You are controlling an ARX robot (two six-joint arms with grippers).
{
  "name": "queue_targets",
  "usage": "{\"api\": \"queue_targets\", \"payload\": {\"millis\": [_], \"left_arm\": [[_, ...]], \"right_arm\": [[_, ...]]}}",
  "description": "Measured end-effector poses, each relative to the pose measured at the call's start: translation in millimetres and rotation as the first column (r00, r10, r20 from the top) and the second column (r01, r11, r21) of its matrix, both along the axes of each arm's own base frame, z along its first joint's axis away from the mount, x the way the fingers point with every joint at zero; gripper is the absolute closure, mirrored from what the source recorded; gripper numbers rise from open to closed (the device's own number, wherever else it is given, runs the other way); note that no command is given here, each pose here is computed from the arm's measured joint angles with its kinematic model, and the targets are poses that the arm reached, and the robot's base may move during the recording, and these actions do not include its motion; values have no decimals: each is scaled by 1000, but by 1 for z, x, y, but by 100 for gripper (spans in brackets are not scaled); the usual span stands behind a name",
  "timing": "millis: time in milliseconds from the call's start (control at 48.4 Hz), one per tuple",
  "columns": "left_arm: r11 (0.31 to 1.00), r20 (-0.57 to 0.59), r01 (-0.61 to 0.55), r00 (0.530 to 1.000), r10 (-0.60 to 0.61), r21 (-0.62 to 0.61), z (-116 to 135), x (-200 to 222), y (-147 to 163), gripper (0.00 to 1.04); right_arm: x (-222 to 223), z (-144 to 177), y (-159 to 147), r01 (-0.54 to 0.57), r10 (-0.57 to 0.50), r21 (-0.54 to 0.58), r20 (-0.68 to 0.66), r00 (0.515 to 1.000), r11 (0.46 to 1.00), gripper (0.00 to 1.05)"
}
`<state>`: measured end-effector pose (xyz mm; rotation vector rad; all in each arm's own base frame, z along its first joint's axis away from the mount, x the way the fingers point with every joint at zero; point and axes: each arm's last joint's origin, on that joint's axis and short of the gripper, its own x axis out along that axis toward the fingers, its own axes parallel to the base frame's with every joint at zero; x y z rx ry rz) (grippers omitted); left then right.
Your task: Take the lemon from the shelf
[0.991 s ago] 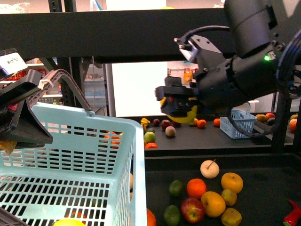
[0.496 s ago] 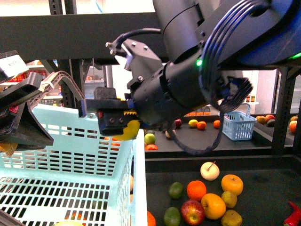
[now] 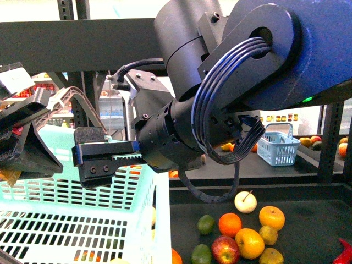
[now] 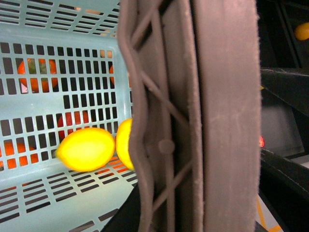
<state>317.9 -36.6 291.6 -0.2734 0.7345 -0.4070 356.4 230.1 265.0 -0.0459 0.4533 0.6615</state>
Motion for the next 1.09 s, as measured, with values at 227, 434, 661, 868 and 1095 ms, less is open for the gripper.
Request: {"api": "queue_targets", "payload": {"millis": [227,434,661,868,1095], "left_arm": [[1000,1,-1,1000,1,2,0,0,0,89],[1000,1,-2,1000,2,2,0,0,0,89],[1000,0,0,1000,0,0,0,0,0,89],[1000,1,0,1000,0,0,0,0,0,89],[1000,0,0,1000,0,0,0,0,0,89]], "right_arm": [[10,15,-30,86,-87,23,45,995,996,8],[5,50,-105,350,-359,82,214,909,933,8],[-40,50,-165,503,-528,162,301,794,849,8],[-113,25,-189,555,-587,195,332,738,809,8],[-172,-4,-197,621,-639,168,316,701,765,8]]}}
